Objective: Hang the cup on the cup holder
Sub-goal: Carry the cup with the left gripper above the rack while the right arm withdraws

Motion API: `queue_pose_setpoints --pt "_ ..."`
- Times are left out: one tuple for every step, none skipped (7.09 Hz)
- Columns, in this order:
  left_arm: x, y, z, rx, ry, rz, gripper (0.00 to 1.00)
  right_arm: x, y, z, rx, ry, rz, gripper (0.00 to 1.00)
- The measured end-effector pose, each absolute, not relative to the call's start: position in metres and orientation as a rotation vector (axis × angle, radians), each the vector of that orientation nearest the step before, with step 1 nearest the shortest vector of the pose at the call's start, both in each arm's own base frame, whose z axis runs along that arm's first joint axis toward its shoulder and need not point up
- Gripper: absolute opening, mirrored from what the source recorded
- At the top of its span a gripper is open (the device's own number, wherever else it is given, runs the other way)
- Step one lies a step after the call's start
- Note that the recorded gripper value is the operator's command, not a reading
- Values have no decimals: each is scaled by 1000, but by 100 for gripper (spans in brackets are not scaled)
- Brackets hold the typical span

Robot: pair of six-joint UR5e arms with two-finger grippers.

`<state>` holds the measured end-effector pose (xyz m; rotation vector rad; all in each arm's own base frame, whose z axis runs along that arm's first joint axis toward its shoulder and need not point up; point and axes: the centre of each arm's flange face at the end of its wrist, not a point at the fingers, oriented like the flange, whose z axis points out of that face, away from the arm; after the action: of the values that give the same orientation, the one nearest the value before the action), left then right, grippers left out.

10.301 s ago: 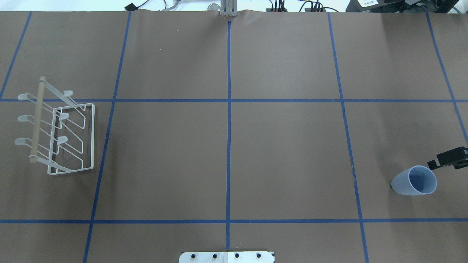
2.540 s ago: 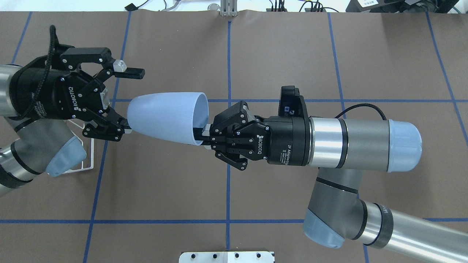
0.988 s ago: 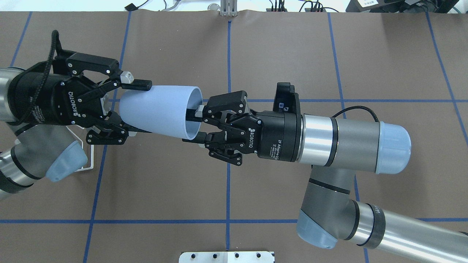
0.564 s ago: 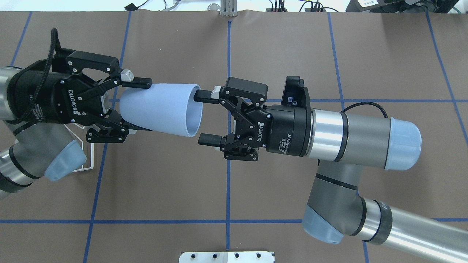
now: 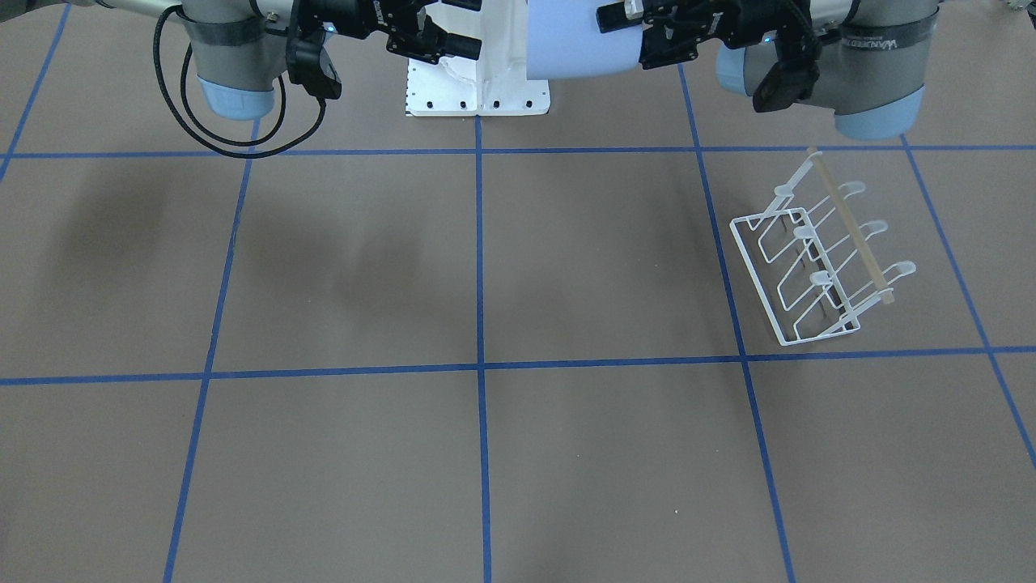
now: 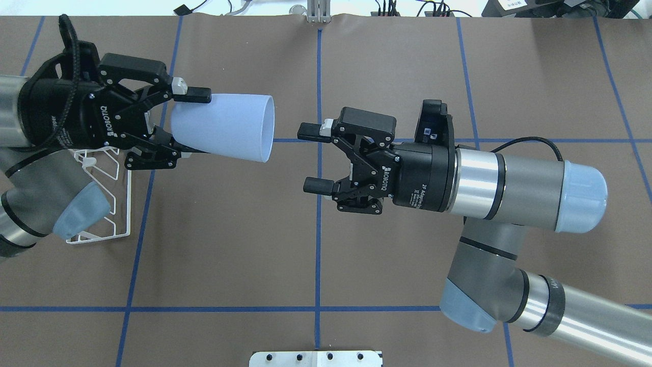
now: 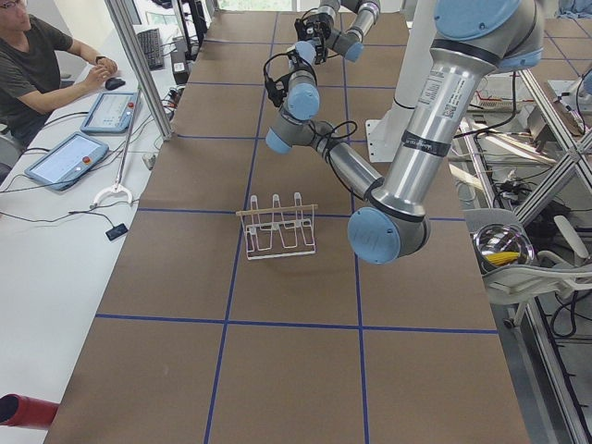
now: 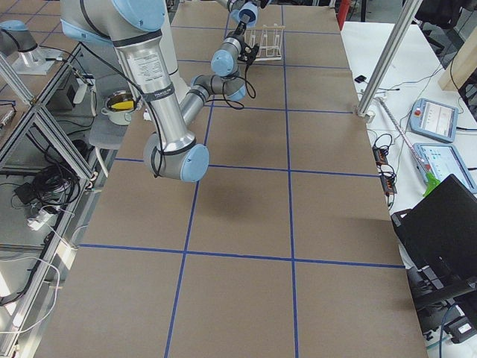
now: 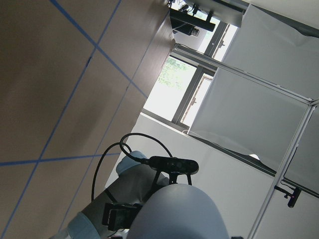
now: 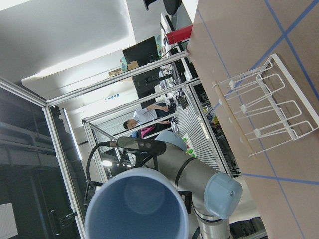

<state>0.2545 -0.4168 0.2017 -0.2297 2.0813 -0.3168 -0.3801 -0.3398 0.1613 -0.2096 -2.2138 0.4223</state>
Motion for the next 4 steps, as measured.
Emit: queue_pose_setpoints --pt "241 -431 215 -106 2006 -309 0 -377 -343 184 -131 -2172 418 100" --pt "223 -444 235 -46 1897 -302 0 -373 -346 204 -60 -2132 411 100" --pt "200 -457 256 -46 1797 -341 0 -371 -347 219 -21 -2100 410 100" --pt "175 -476 278 -41 1708 -405 0 -369 -348 230 -1 -2077 417 100"
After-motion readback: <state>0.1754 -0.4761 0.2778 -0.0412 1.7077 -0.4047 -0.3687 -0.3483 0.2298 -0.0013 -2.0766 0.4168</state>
